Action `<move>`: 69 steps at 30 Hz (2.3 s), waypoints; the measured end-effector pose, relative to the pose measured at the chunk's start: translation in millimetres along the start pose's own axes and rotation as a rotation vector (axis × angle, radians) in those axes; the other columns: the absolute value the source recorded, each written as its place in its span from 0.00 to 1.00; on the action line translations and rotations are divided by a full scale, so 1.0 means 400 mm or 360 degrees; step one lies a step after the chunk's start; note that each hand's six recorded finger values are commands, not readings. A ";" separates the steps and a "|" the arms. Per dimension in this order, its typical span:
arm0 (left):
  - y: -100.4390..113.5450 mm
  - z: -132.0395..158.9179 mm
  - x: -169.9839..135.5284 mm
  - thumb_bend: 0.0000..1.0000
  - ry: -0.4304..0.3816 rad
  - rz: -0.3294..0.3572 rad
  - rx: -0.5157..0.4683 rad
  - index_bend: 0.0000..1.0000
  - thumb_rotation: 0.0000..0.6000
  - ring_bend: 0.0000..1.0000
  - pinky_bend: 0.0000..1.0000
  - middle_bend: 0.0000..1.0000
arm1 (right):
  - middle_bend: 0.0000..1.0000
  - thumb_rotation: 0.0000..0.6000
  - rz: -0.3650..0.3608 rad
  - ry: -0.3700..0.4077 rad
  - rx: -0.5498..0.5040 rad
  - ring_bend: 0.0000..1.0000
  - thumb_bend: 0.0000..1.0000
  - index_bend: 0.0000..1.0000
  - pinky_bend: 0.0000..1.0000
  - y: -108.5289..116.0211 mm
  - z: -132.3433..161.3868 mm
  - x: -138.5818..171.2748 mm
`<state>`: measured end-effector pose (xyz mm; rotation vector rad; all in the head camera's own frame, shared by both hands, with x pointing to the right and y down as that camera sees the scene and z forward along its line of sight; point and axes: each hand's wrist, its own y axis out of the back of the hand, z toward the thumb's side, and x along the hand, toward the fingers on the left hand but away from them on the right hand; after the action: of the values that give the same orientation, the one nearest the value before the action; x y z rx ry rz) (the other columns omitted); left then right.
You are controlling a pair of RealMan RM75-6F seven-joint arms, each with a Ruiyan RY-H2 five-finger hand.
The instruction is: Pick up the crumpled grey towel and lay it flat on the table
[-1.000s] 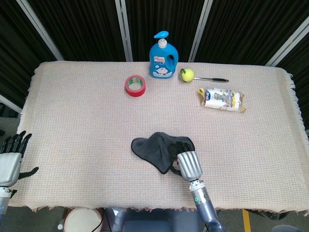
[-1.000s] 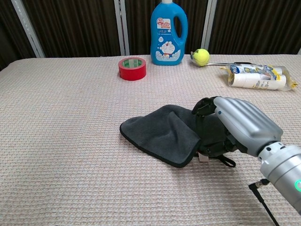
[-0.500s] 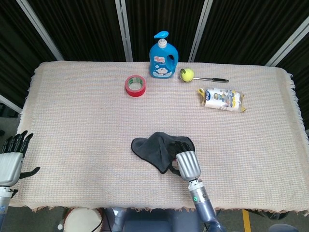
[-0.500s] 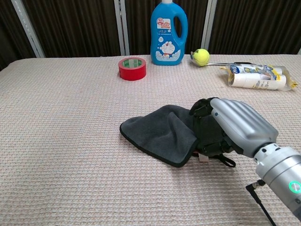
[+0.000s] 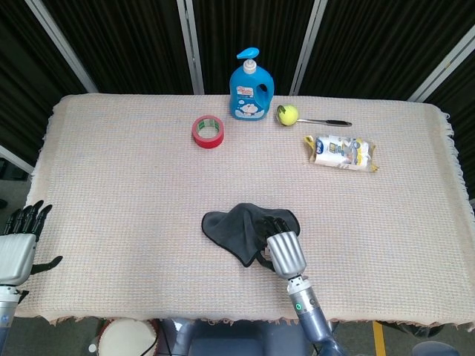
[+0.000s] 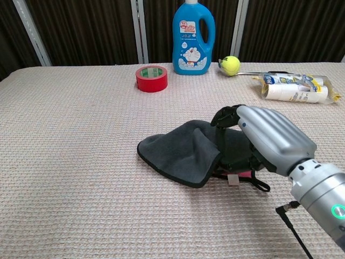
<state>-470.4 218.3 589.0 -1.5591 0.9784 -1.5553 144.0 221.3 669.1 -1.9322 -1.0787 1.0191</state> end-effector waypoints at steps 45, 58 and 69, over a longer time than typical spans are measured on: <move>-0.043 0.302 0.142 0.05 -0.0288 -0.0047 -0.0225 0.06 1.00 0.00 0.02 0.01 | 0.32 1.00 -0.0247 -0.0074 0.0299 0.21 0.68 0.67 0.23 0.332 0.054 -0.226; -0.057 0.466 0.203 0.05 -0.0365 -0.0072 -0.0349 0.11 1.00 0.00 0.02 0.02 | 0.32 1.00 -0.0363 -0.0098 0.0290 0.21 0.69 0.68 0.24 0.367 0.109 -0.298; -0.113 0.564 0.205 0.12 -0.0386 -0.0112 -0.0430 0.23 1.00 0.00 0.03 0.05 | 0.32 1.00 -0.0392 -0.0125 0.0299 0.21 0.69 0.68 0.24 0.370 0.138 -0.330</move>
<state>-245.0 160.2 662.8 -1.9367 1.0364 -1.2804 101.5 52.6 559.2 -1.5786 -1.1867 1.0249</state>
